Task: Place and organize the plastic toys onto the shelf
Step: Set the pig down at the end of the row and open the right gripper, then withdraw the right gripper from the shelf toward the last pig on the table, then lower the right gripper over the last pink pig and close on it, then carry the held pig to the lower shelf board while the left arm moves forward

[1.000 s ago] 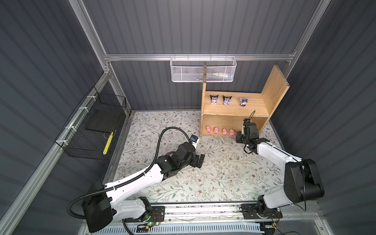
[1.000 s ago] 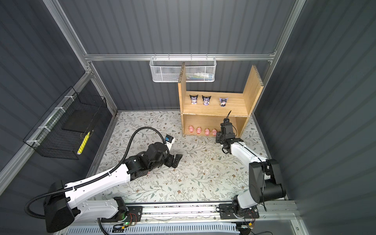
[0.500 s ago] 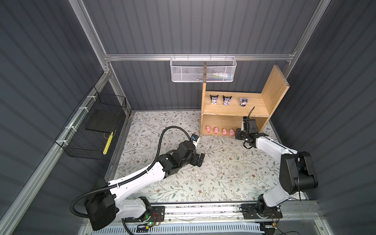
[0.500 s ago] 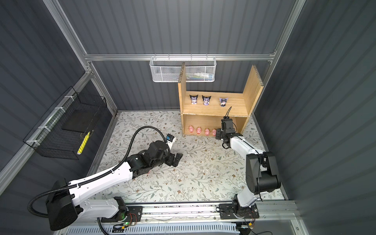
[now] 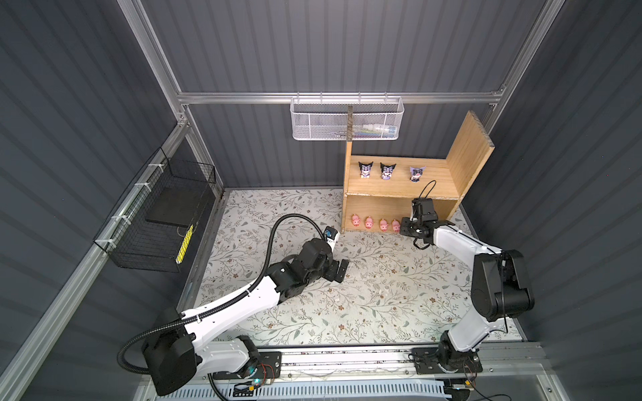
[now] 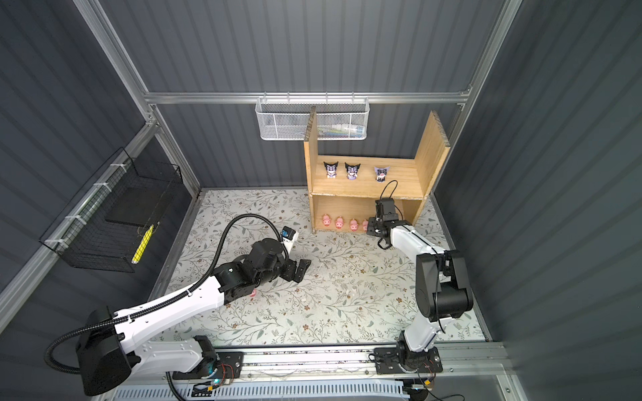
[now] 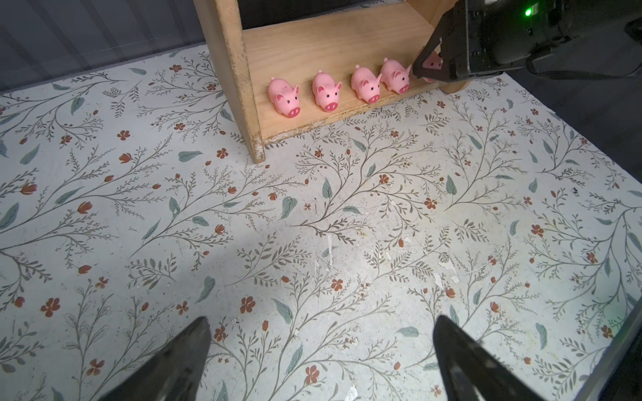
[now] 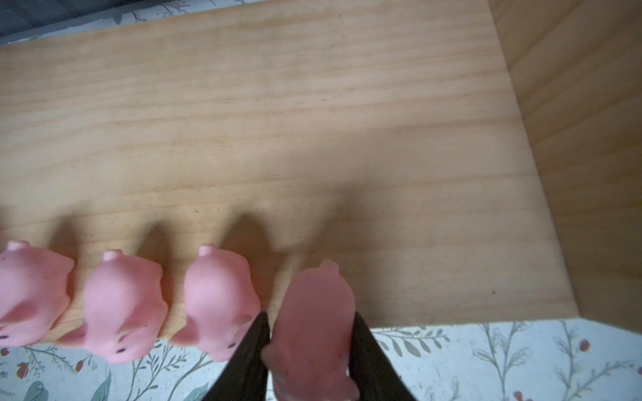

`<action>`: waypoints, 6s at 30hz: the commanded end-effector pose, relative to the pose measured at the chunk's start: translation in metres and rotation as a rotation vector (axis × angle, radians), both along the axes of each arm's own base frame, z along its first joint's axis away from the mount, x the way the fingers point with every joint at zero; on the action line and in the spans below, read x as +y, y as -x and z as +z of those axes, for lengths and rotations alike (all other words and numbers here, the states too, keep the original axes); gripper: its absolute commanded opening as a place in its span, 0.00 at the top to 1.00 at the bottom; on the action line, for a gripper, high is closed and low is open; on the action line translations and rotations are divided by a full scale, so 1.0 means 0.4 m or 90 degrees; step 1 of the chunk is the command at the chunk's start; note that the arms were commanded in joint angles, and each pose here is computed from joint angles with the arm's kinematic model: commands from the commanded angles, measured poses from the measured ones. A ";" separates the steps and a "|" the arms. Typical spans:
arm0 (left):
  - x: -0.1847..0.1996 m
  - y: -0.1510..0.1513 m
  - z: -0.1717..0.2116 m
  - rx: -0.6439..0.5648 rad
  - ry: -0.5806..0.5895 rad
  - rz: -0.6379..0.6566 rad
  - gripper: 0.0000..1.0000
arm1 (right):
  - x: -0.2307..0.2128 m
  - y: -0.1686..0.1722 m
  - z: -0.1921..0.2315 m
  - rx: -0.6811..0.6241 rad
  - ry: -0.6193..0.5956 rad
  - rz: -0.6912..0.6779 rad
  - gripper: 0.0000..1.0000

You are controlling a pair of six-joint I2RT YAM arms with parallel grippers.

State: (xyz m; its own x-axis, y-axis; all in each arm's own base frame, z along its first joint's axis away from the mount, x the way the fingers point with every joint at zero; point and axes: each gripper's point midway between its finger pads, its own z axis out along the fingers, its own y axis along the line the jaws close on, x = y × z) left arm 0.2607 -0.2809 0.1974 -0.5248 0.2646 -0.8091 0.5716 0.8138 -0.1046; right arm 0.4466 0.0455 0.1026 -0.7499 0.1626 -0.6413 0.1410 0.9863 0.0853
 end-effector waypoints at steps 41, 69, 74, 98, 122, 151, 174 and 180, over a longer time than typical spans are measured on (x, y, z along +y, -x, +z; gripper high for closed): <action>0.037 0.007 0.083 -0.031 0.020 0.009 0.00 | -0.024 0.018 0.063 -0.006 0.023 -0.016 0.39; 0.299 0.143 0.073 0.031 0.076 0.183 0.00 | 0.255 0.391 0.143 -0.052 -0.051 0.163 0.10; 0.359 0.171 0.084 0.040 0.096 0.229 0.00 | 0.394 0.486 0.148 -0.127 -0.106 0.244 0.12; 0.517 0.242 0.157 0.018 0.127 0.317 0.00 | 1.020 0.637 -0.044 -0.182 -0.128 0.545 0.24; 0.522 0.241 0.162 0.003 0.127 0.315 0.00 | 1.191 0.637 -0.180 -0.160 -0.092 0.568 0.36; 0.509 0.236 0.154 0.004 0.121 0.304 0.00 | 1.046 0.547 -0.179 -0.171 -0.083 0.492 0.74; 0.234 0.133 0.013 0.071 0.075 0.144 0.00 | 0.474 0.447 -0.024 -0.208 0.065 0.288 0.76; 0.151 0.105 -0.012 0.084 0.077 0.095 0.00 | 0.309 0.399 0.031 -0.219 0.082 0.192 0.76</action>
State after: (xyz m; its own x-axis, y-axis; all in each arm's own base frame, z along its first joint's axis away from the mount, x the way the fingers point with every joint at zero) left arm 0.2136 -0.2002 0.1867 -0.6800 0.0635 -0.7305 0.3523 0.9020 -0.2495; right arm 0.2862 0.1986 0.1200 -0.4691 -0.0915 -0.8784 -0.2244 0.9743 0.0183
